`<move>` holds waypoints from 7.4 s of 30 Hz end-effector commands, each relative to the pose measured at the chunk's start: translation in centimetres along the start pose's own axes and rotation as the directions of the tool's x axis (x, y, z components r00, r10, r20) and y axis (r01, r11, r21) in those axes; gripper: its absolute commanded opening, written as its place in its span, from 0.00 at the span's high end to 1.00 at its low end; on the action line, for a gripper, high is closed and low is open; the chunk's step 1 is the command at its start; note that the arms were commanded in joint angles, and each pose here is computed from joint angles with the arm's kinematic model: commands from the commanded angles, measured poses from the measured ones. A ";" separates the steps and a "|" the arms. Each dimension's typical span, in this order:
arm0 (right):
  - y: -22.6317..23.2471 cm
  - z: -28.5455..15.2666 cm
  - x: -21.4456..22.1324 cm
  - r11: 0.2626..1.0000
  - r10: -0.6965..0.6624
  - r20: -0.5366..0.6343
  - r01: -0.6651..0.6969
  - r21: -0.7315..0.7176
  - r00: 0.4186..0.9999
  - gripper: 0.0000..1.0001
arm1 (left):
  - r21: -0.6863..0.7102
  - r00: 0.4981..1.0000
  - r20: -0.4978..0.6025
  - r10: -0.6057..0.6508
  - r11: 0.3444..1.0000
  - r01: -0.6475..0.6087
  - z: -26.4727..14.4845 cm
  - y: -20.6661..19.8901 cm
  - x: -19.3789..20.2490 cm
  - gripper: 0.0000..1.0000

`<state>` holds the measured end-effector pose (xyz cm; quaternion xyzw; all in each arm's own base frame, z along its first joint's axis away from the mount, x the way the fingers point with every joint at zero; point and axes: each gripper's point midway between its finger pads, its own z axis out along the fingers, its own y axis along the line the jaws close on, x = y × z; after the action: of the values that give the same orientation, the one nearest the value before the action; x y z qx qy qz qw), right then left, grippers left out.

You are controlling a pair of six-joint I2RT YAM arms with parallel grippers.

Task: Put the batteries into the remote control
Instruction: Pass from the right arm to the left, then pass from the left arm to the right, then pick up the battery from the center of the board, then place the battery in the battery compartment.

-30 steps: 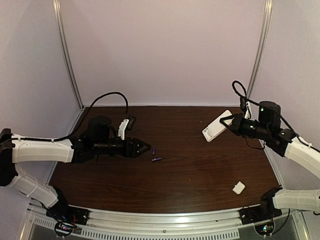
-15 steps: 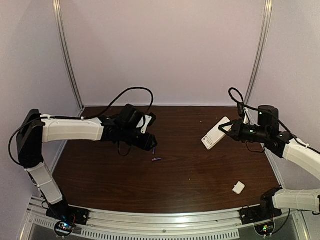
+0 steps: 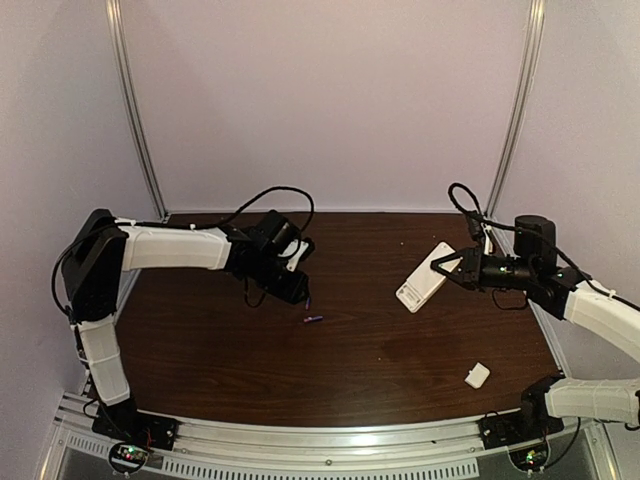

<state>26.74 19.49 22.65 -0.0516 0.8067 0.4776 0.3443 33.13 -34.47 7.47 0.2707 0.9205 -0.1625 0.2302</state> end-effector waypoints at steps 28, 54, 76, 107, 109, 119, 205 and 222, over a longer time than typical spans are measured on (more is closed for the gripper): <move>9.0 3.4 4.3 0.920 -0.190 -0.236 0.089 -0.381 0.953 1.00 | 0.805 0.931 0.360 0.060 0.484 -0.343 -13.7 -20.2 -3.9 0.40; 12.5 3.5 3.5 0.879 -0.191 -0.168 0.093 -0.467 0.967 0.50 | 0.892 0.935 0.353 -0.027 0.313 -0.328 -15.9 -23.4 -3.2 0.97; 12.4 4.1 2.7 0.893 -0.144 -0.129 0.073 -0.444 0.981 1.00 | 0.881 0.923 0.346 -0.166 0.397 -0.258 -15.3 -21.4 -4.9 0.51; 0.5 1.7 2.3 0.995 0.046 -0.134 -0.056 -0.076 0.990 1.00 | 0.112 0.788 -0.080 0.611 0.791 -0.602 -1.6 -5.5 0.0 0.68; 0.4 1.6 2.4 0.995 0.049 -0.135 -0.060 -0.076 0.990 1.00 | 0.111 0.772 -0.111 0.626 0.779 -0.617 -0.6 -5.6 0.3 0.71; 0.0 1.4 2.6 0.995 0.053 -0.138 -0.064 -0.075 0.989 1.00 | 0.119 0.736 -0.231 0.636 0.769 -0.628 2.9 -4.9 1.9 0.75; 8.6 5.6 6.1 0.941 0.115 -0.283 -0.196 -0.277 0.952 1.00 | 0.229 0.461 0.591 0.662 0.411 -0.882 -11.7 -26.8 0.8 1.00; 8.7 5.5 5.9 0.943 0.105 -0.283 -0.186 -0.275 0.953 1.00 | 0.232 0.496 0.513 0.701 0.443 -0.866 -9.6 -25.6 1.6 0.91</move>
<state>21.09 29.63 21.21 -0.0879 0.7846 0.5928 0.1589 13.57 -50.00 20.01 0.6829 0.5498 -0.3080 0.3694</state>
